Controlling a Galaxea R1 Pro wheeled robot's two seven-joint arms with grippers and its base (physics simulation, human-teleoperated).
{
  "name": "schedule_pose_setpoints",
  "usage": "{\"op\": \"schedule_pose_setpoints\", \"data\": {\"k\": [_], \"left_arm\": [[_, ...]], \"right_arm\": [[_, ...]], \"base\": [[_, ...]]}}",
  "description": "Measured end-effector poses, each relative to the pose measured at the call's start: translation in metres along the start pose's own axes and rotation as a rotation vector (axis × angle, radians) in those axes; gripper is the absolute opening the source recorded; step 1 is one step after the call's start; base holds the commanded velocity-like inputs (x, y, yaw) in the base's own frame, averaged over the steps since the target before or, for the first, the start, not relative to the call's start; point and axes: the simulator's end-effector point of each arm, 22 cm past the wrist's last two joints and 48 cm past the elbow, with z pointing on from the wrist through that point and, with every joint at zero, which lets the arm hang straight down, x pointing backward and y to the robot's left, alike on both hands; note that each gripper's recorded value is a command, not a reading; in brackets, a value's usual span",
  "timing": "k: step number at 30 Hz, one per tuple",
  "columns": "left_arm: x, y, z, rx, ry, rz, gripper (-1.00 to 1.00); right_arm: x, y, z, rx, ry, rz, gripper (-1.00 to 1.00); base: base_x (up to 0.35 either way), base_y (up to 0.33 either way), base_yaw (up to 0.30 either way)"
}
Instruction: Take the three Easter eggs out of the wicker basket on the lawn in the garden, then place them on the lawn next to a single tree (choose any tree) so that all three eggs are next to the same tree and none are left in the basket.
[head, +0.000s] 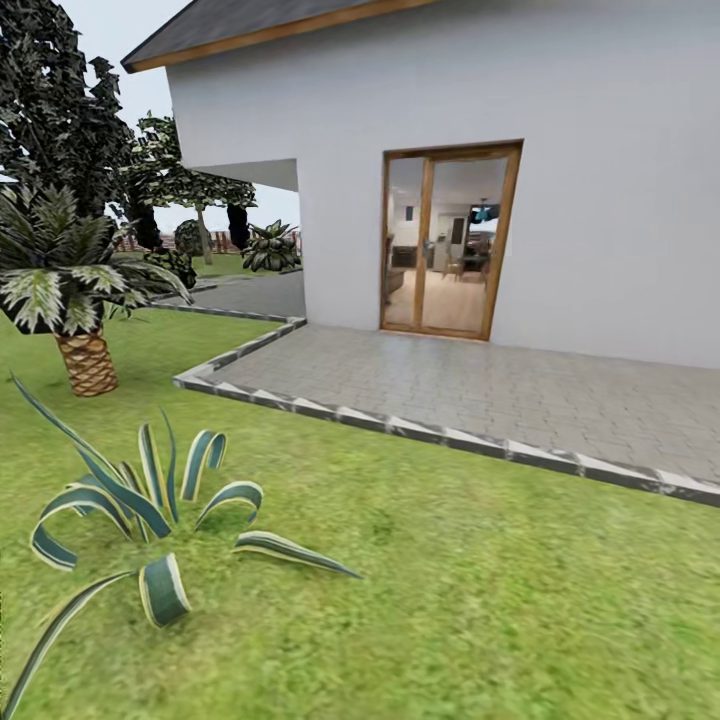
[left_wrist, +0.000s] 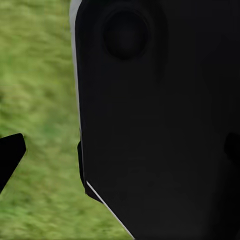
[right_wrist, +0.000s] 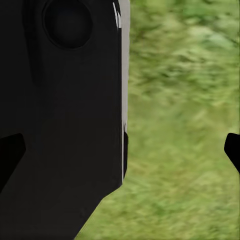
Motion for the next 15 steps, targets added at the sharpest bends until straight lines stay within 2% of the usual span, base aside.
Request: {"op": "schedule_pose_setpoints", "data": {"k": [11, 15], "left_arm": [[0.0002, 0.0014, -0.0001, -0.001, 0.001, 0.001, 1.0], [-0.0002, 0.0012, 0.0, -0.002, 0.0, 0.0, 1.0]], "right_arm": [[0.0, 0.0, 0.0001, 0.0, 0.0, 0.001, 1.0], [-0.0001, 0.0, 0.0001, 0.0, 0.0, 0.005, 1.0]], "base": [[0.011, 0.313, 0.0], [0.0, 0.118, 0.111]]}}
